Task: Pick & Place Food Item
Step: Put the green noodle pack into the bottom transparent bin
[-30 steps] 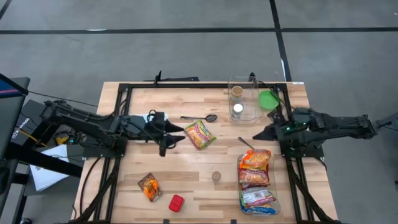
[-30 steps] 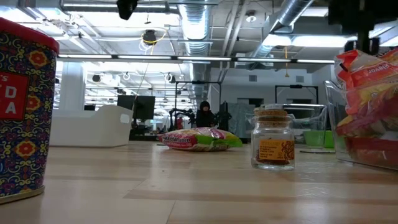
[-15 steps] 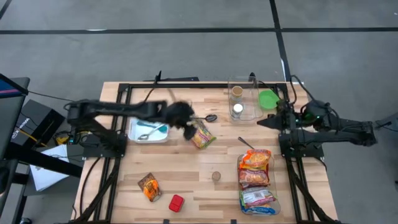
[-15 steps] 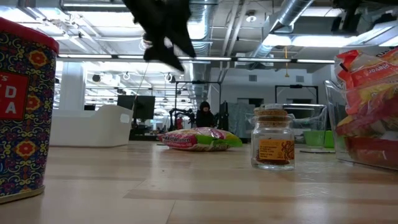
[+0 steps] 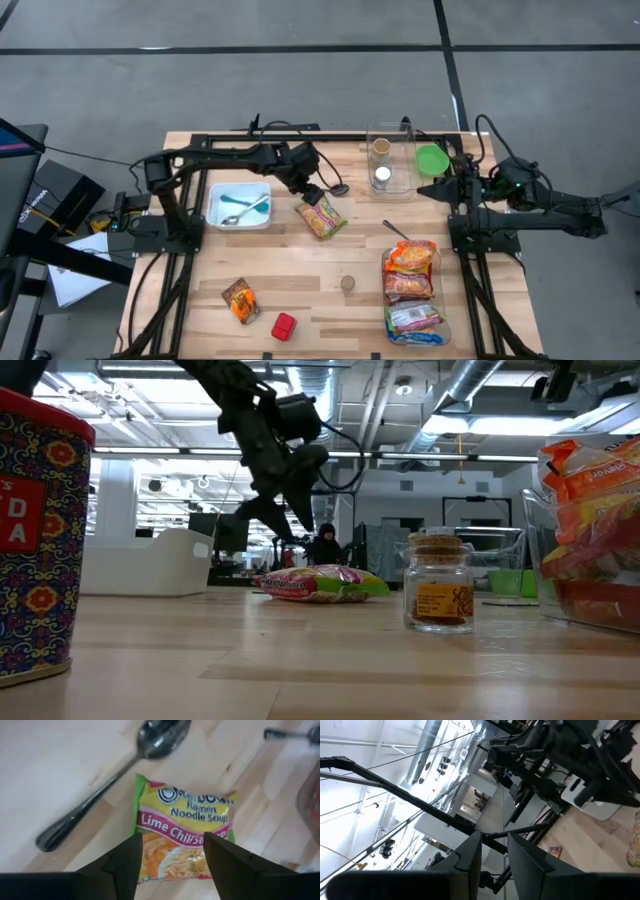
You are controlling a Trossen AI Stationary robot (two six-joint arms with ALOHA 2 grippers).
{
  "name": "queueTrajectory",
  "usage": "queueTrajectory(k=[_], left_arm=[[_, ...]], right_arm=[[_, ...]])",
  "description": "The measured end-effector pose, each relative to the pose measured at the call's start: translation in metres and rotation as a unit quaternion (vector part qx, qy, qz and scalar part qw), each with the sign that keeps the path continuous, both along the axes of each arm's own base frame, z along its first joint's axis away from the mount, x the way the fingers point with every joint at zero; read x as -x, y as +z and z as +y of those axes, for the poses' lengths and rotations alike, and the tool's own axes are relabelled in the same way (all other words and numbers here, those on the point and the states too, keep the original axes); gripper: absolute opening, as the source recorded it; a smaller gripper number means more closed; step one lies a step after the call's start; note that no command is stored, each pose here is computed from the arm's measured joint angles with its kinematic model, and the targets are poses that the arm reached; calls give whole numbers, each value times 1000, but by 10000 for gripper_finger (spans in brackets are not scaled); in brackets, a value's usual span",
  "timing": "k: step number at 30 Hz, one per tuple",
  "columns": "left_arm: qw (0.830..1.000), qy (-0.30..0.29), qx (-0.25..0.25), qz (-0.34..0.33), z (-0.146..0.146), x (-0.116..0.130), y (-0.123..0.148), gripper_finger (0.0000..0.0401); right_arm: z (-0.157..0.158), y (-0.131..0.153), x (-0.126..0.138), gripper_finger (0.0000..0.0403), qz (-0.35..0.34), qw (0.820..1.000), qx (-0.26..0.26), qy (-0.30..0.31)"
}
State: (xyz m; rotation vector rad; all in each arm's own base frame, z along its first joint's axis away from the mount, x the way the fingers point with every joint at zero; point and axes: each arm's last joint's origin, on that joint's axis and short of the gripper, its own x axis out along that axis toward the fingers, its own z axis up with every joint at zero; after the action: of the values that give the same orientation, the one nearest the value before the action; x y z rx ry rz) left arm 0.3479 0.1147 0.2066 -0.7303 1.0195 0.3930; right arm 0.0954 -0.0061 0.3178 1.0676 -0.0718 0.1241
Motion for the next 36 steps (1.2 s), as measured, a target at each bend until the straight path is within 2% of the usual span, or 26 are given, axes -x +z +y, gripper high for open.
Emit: queueTrajectory(k=[9, 15, 31, 36], left_arm=[[999, -33, 16, 41, -3, -10, -34, 221], [998, -39, 17, 45, -6, -13, -41, 217], [998, -39, 17, 45, -7, -10, -53, 157], [998, -45, 24, 29, -8, -9, -55, 111]], right_arm=[[0, 0, 0, 88, 0, 1000, 7, -1], [0, 0, 0, 88, 1, 1000, 11, -1], [1, -1, 0, 88, 3, 1000, 14, 12], [1, -1, 0, 88, 3, 1000, 14, 12]])
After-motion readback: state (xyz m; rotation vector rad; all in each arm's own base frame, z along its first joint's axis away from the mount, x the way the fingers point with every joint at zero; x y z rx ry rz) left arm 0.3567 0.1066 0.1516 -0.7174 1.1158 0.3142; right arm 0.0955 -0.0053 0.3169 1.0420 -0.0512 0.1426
